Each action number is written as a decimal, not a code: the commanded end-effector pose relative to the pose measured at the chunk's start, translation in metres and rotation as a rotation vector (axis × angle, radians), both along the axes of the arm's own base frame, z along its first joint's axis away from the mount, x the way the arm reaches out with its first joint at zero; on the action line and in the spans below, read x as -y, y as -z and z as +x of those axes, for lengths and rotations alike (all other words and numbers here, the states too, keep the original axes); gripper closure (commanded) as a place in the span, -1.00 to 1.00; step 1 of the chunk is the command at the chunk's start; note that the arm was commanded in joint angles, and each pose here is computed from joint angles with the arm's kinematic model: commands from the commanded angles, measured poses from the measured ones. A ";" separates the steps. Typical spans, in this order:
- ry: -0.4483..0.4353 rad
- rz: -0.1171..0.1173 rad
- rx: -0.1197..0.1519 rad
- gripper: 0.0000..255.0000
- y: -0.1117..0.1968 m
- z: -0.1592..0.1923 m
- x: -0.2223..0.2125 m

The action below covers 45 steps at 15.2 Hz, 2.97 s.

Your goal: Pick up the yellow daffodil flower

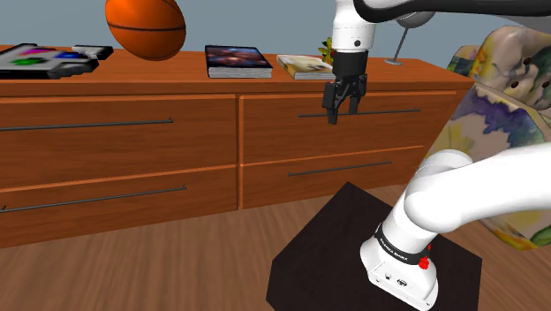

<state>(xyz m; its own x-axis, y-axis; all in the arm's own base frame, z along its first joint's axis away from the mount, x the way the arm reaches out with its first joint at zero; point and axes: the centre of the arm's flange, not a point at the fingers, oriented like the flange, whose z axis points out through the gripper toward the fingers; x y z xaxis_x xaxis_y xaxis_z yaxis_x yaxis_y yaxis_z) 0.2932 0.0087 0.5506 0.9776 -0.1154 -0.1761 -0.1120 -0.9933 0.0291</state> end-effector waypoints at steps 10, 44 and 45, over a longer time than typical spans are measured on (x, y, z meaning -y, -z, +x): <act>-0.078 -0.047 0.050 -1.00 -0.030 0.048 0.092; -0.273 -0.164 0.175 1.00 -0.095 0.189 0.296; -0.273 -0.164 0.175 1.00 -0.095 0.189 0.296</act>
<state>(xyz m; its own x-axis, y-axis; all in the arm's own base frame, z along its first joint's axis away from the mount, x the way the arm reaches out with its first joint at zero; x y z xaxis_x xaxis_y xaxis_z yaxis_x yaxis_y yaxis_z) 0.4822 -0.2871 0.6455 0.9899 0.1417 -0.0046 0.1399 -0.9710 0.1941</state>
